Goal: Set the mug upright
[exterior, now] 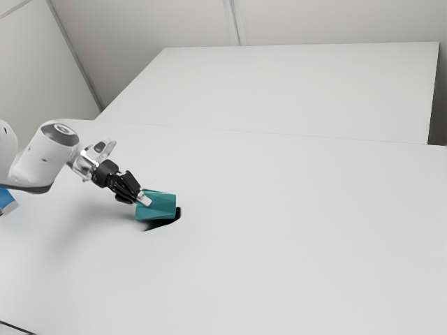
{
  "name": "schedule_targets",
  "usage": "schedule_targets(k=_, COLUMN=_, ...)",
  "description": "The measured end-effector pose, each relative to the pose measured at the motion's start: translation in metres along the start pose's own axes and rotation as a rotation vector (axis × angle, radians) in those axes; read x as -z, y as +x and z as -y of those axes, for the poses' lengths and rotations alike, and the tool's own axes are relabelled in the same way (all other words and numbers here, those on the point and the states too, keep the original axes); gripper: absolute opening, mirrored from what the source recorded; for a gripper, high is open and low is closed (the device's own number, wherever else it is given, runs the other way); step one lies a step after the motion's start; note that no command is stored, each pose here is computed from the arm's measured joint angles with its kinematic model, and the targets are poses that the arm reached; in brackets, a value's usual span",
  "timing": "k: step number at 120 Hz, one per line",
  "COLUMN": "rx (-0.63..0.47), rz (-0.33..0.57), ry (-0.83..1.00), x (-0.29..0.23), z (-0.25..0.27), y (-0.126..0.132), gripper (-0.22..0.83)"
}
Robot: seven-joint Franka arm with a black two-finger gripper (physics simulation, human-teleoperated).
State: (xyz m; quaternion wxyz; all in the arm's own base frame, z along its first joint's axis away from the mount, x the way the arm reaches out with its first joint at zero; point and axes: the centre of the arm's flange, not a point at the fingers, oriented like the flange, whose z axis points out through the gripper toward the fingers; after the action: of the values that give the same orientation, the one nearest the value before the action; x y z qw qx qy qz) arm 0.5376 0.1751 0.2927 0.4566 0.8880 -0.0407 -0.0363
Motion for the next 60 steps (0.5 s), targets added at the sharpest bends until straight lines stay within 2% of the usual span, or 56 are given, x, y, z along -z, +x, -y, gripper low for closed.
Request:
schedule_targets(k=20, rx=-0.052, rz=0.016, ry=0.053, x=0.011, z=-0.029, y=0.002, gripper=-0.17)
schedule_targets(k=32, rx=-0.079, rz=0.055, ry=0.093, x=0.018, z=-0.050, y=0.004, gripper=-0.17)
schedule_targets(k=45, rx=-0.098, rz=0.139, ry=0.149, x=0.019, z=-0.074, y=0.012, gripper=-0.17)
schedule_targets(k=60, rx=-0.117, rz=0.282, ry=0.263, x=0.000, z=-0.127, y=0.022, gripper=-0.17)
